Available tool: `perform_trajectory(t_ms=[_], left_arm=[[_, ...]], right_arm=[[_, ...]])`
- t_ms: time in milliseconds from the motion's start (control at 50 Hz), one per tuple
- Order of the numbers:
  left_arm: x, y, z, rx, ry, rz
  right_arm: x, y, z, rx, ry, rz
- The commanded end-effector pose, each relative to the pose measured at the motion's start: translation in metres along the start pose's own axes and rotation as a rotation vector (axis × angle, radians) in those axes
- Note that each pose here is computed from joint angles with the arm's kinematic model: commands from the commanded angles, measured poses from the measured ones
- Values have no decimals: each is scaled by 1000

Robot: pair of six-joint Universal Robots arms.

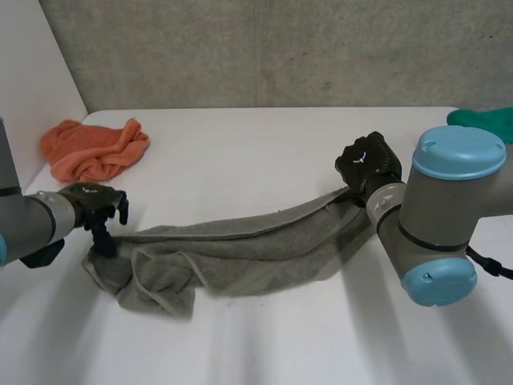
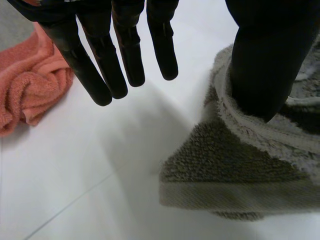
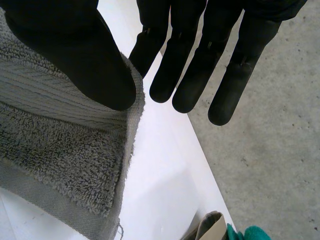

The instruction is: Fold the laundry.

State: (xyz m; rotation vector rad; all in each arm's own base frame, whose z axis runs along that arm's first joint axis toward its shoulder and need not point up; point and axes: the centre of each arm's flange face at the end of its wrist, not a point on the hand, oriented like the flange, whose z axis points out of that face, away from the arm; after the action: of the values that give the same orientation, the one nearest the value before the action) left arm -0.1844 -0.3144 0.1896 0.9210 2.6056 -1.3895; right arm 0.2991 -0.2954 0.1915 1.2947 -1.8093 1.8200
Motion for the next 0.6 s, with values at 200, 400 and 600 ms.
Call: perform_trajectory(t_ms=[200,400,600], left_arm=[[-19,-26,36,33,-102,212],[-83,-201,-36,839,-516,171],[-108,-228,-67,1141,-590,22]], right_arm=[[7,-4,32,72,85,-59],[139,-104,63,583,686,73],[180,-140,31,839,810,204]])
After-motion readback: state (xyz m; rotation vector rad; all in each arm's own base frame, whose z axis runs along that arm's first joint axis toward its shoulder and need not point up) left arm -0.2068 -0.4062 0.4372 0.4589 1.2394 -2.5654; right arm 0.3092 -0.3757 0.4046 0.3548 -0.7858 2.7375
